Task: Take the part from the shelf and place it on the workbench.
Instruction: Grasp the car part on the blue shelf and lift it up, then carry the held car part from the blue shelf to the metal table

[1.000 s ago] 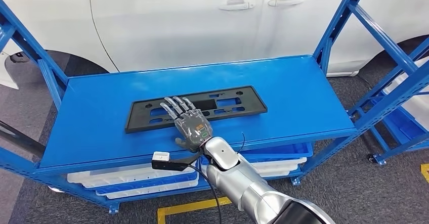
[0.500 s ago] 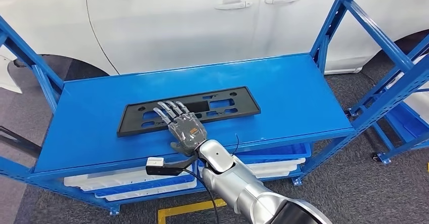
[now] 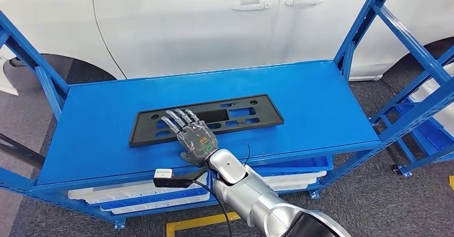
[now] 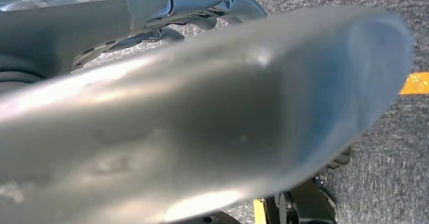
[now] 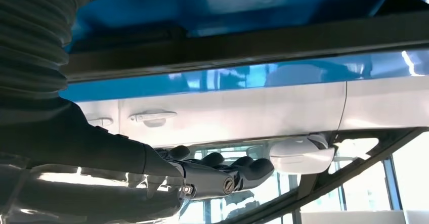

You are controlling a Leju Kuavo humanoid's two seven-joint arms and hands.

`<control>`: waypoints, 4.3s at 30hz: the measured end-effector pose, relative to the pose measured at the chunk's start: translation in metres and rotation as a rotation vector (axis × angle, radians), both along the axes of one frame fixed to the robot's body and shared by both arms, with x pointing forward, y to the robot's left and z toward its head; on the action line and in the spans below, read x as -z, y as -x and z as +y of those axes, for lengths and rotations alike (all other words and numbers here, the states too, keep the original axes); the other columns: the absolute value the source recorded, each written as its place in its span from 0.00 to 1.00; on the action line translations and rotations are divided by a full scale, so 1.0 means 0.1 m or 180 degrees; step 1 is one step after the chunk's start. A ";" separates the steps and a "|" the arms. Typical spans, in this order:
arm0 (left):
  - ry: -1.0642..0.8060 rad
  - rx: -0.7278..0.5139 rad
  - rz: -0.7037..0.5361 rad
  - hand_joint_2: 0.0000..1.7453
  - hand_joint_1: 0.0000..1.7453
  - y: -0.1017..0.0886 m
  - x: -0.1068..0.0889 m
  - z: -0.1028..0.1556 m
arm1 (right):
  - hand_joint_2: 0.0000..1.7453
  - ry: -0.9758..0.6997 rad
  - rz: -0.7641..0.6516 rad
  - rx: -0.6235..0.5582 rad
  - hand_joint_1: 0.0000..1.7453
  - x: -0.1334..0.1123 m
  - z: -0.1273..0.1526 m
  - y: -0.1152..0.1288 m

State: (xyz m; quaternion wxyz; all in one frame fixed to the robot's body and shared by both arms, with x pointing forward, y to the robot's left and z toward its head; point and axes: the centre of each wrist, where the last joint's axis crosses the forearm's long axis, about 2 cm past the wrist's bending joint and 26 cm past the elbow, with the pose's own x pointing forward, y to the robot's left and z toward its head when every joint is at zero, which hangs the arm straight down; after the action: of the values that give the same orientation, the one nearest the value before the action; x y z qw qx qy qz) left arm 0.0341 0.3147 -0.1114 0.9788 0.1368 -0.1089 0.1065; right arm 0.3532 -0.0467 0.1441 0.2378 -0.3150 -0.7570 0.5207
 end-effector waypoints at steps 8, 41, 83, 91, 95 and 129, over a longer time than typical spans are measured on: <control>-0.0002 0.0012 0.0000 0.00 0.00 -0.01 0.00 0.00 | 1.00 0.0082 -0.0005 0.0100 0.00 0.03 -0.01 0.01; -0.0038 0.0151 -0.0070 0.00 0.00 -0.01 0.00 0.04 | 1.00 0.0852 0.0050 0.1018 1.00 0.24 -0.59 -0.24; 0.0143 -0.0544 -0.1527 1.00 0.00 -0.03 0.00 0.02 | 1.00 -0.3924 0.0614 -0.3532 1.00 -1.40 -1.27 0.58; 0.0029 -0.0457 -0.0862 1.00 0.00 0.02 0.00 0.05 | 1.00 -0.3567 0.0983 -0.4225 1.00 -1.33 -1.11 0.93; -0.0011 -0.0410 -0.0732 1.00 0.00 0.03 0.00 0.03 | 1.00 -0.3533 0.1268 -0.4365 1.00 -1.23 -1.02 0.95; -0.0004 -0.0077 -0.0644 1.00 0.00 -0.01 0.00 -0.02 | 1.00 -0.3217 0.2225 -0.3752 1.00 -0.66 -0.35 0.58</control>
State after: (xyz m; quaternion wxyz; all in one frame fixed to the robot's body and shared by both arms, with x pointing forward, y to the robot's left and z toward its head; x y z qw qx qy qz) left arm 0.0347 0.3123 -0.1116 0.9614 0.1273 -0.2056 0.1315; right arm 0.2956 -0.0818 0.2105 0.2599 0.4535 -0.8219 0.2262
